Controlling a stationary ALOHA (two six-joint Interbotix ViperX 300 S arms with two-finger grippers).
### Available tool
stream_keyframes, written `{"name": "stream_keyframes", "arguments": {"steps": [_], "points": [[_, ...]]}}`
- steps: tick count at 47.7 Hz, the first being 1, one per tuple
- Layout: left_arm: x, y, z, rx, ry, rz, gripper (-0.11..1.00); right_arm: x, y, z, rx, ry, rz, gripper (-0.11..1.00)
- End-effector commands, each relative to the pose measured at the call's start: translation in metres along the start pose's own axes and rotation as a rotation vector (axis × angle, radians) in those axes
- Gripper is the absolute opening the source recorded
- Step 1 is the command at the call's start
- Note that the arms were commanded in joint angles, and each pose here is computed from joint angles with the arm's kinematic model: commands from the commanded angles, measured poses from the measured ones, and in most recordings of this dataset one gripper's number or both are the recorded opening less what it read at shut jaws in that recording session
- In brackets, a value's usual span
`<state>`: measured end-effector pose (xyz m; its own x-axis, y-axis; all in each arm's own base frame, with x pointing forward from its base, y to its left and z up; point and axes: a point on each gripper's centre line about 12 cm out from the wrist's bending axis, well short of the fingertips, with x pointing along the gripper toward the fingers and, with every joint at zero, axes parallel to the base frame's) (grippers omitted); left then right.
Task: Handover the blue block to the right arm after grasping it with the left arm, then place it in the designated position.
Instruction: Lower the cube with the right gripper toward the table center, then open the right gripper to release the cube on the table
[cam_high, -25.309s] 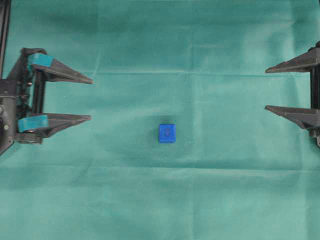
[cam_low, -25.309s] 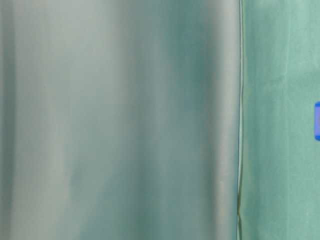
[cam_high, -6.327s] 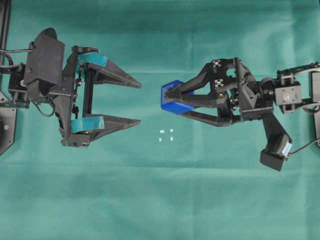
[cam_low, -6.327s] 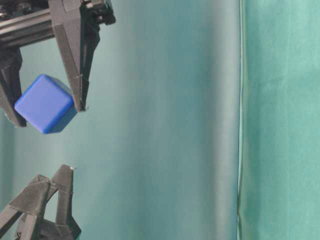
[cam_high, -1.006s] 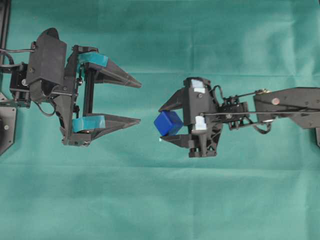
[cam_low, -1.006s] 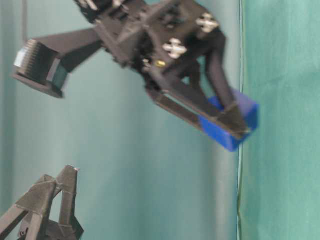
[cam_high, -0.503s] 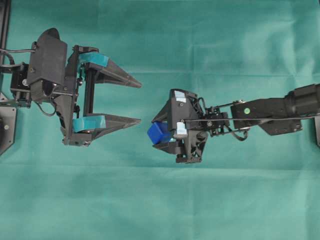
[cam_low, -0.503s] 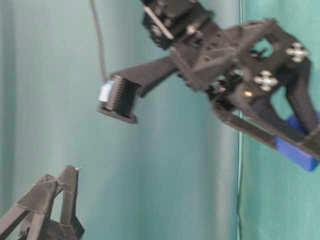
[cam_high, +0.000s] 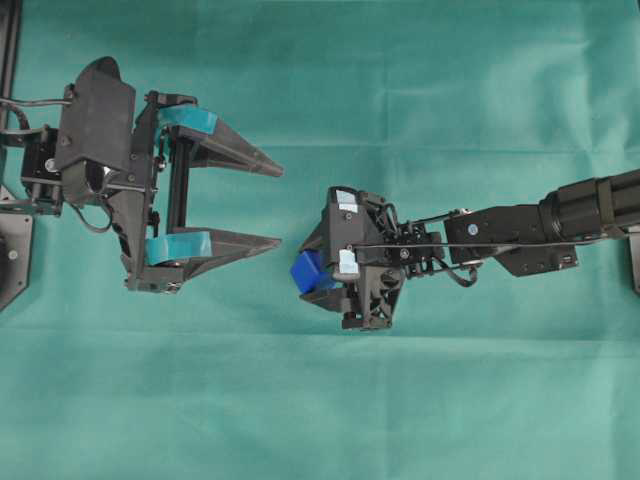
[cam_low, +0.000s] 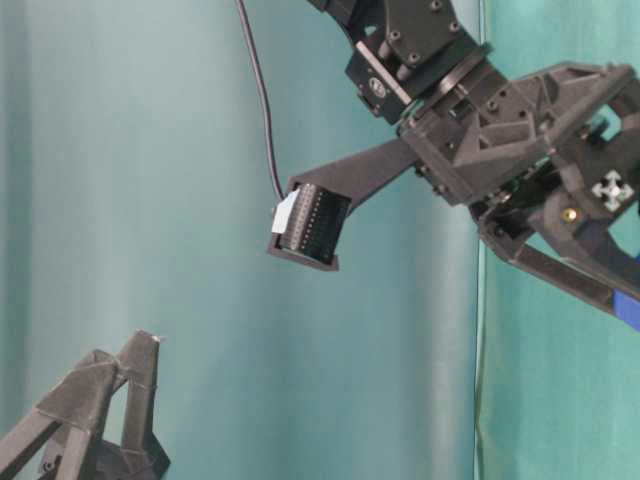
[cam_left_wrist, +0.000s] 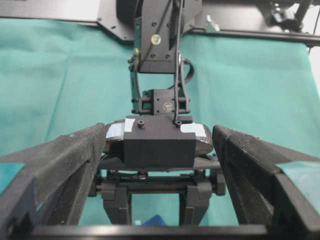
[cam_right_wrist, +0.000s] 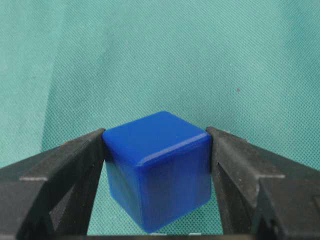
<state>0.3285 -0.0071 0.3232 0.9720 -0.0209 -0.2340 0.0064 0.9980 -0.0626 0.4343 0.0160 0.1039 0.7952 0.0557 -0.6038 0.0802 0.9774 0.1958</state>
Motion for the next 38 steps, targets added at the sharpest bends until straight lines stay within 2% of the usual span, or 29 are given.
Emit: {"name": "stream_keyframes", "arguments": {"steps": [1, 31, 33, 38], "points": [[-0.0017, 0.0005, 0.0085, 0.001, -0.025, 0.001, 1.0, -0.0028, 0.0038, 0.0157, 0.003, -0.046, 0.012, 0.65], [-0.0017, 0.0004, 0.0091, 0.001, -0.026, 0.001, 1.0, -0.0031, 0.0041, 0.0166, -0.009, -0.047, 0.012, 0.67], [-0.0022, 0.0004, 0.0096, 0.001, -0.028, 0.001, 1.0, -0.003, 0.0042, 0.017, -0.009, -0.047, 0.012, 0.71], [-0.0017, 0.0004, 0.0091, -0.001, -0.026, 0.001, 1.0, -0.0048, 0.0058, 0.0215, -0.01, -0.056, 0.015, 0.91]]}}
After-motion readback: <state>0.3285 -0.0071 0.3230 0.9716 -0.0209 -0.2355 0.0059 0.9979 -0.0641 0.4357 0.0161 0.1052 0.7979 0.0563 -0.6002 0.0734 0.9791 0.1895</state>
